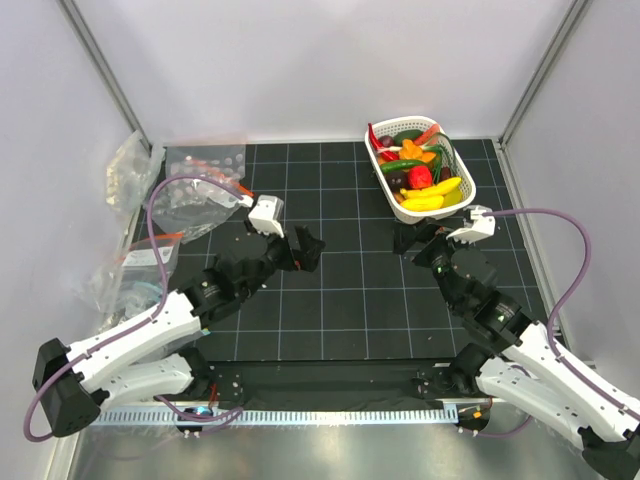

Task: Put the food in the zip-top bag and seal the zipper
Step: Pick up the zipper food storage bag at the center of the board.

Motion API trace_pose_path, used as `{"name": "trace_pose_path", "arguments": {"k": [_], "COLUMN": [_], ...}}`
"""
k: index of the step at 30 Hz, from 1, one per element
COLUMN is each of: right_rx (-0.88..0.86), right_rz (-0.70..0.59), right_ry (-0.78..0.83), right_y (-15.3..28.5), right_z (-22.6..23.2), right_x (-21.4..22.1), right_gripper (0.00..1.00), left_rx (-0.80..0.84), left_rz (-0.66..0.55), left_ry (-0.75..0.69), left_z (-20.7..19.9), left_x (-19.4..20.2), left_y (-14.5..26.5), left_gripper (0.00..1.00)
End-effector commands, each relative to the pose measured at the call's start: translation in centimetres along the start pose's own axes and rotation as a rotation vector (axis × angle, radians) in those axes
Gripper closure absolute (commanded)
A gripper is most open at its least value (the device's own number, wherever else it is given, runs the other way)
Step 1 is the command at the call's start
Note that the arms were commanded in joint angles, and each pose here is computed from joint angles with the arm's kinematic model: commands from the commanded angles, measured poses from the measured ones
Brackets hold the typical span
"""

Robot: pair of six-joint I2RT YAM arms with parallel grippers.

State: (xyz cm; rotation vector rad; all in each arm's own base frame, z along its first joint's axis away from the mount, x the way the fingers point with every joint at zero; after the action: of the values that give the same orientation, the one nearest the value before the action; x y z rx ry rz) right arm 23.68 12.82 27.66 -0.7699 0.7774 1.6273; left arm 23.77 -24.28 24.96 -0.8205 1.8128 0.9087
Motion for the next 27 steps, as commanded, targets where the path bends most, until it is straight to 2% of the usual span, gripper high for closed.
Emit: {"name": "trace_pose_path", "arguments": {"k": [1,10,14,18,23,27], "right_rx": [0.035,0.083,0.063,0.060,0.036,0.009], "right_rz": [-0.077,-0.086,-0.062,-0.043,-0.019,-0.019], "right_ry": [-0.038,-0.058,-0.016,0.019,0.040,0.039], "right_y": [-0.2,-0.4,-0.7,-1.2,-1.2,-1.2], "right_z": [-0.3,-1.0,-0.7,-0.6,-0.2,0.0], "right_x": [-1.4,-1.3,-0.8,-0.2,0.2,0.4], "right_gripper": [0.00,0.00,0.00,0.00,0.00,0.00], "left_rx": [-0.041,-0.318,-0.503,-0.539,-0.667,-0.806], "left_rz": [-0.051,-0.068,-0.088,-0.097,-0.057,-0.009], "left_ry": [-0.003,-0.063,-0.109,-0.016,0.075,0.033], "left_z": [0.2,4.4,7.0,8.4,12.6,16.1], "left_x": [-1.9,-1.3,-2.0,-4.0,-5.7,-6.7], "left_y": [-0.1,-1.4,-1.5,-2.7,-5.3,-6.5], "left_gripper": [0.00,0.00,0.00,0.00,0.00,0.00]}}
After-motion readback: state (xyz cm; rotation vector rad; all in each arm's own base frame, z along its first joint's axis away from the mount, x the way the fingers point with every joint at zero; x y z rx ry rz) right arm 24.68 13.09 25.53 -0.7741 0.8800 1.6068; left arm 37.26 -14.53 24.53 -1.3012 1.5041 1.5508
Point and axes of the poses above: each gripper's point midway between its finger pads, its own y axis back along the fingers, its own z axis along the line the jaws close on, x = y × z, the point moved 2 cm from there along y, back along the fingers, and after that the axes turned 4 degrees about -y, right-handed, at the moved point
